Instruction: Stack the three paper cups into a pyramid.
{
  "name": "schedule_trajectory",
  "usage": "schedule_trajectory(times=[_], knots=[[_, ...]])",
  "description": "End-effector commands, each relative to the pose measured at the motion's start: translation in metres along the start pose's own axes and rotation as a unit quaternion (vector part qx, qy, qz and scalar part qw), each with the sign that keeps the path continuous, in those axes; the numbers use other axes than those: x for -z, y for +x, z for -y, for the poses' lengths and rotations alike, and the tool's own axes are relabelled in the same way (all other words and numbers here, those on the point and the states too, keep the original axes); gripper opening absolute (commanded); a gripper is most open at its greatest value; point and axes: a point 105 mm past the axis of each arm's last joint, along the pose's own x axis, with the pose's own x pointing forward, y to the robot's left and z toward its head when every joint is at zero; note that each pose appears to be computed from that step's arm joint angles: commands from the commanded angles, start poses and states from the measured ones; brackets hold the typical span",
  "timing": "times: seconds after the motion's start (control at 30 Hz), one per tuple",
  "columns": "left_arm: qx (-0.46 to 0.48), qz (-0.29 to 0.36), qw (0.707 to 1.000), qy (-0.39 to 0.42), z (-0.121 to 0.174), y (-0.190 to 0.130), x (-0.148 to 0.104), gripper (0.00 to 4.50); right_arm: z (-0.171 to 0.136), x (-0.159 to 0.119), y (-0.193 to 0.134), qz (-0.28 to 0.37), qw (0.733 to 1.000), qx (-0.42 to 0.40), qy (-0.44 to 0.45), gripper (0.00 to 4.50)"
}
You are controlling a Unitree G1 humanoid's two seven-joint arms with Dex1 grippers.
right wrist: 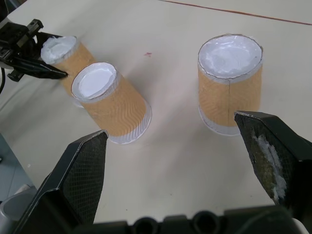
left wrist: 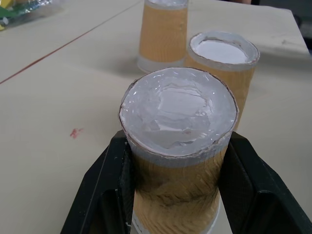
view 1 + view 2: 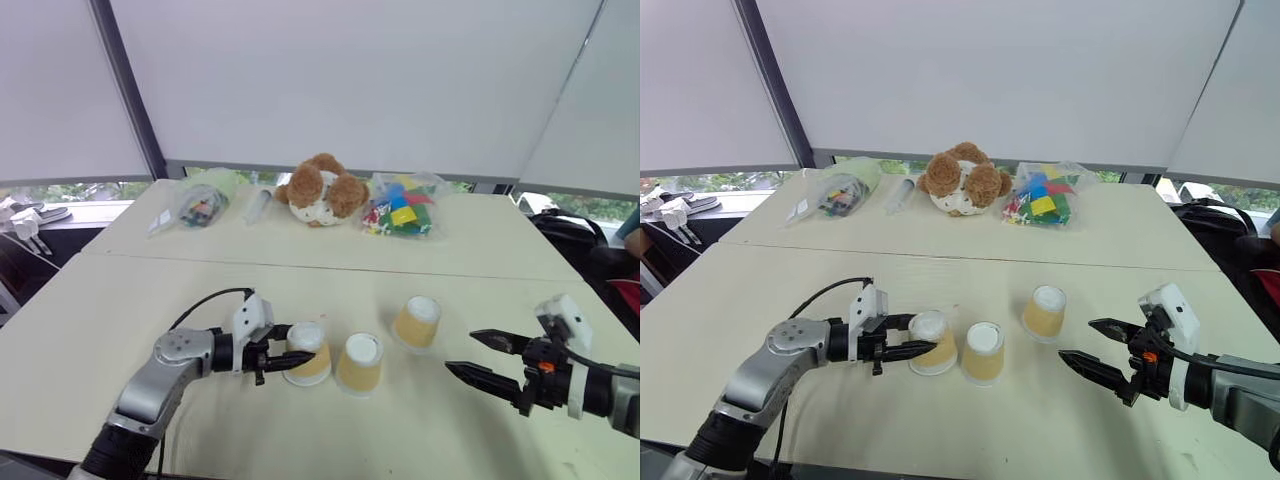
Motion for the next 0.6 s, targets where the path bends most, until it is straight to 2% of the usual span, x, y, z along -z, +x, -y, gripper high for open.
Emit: schedule_trajectory(times=[0.03,0.3,0.5,0.6], knots=[[0.007,0.014,1.0,0.015,0.0019,0.0023,-0.0097,1.74,-0.0016,-0.007,-0.0008,0.01,1.0,0.002,-0.018,4.5],[0.012,0.014,1.0,0.015,0.0052,0.0079,-0.0079,1.74,-0.0013,-0.0055,0.0003,0.007,1.0,0.003,-0.018,4.5],[0.012,0.018,1.0,0.012,0.0054,0.0091,-0.0073,4.47,-0.0016,-0.0063,0.0013,0.007,1.0,0.001,-0.019,4.5],[0.008,0.02,1.0,0.007,0.0047,0.0039,-0.0113,4.47,-0.0013,-0.0065,0.0011,0.007,1.0,0.001,-0.018,4.5]])
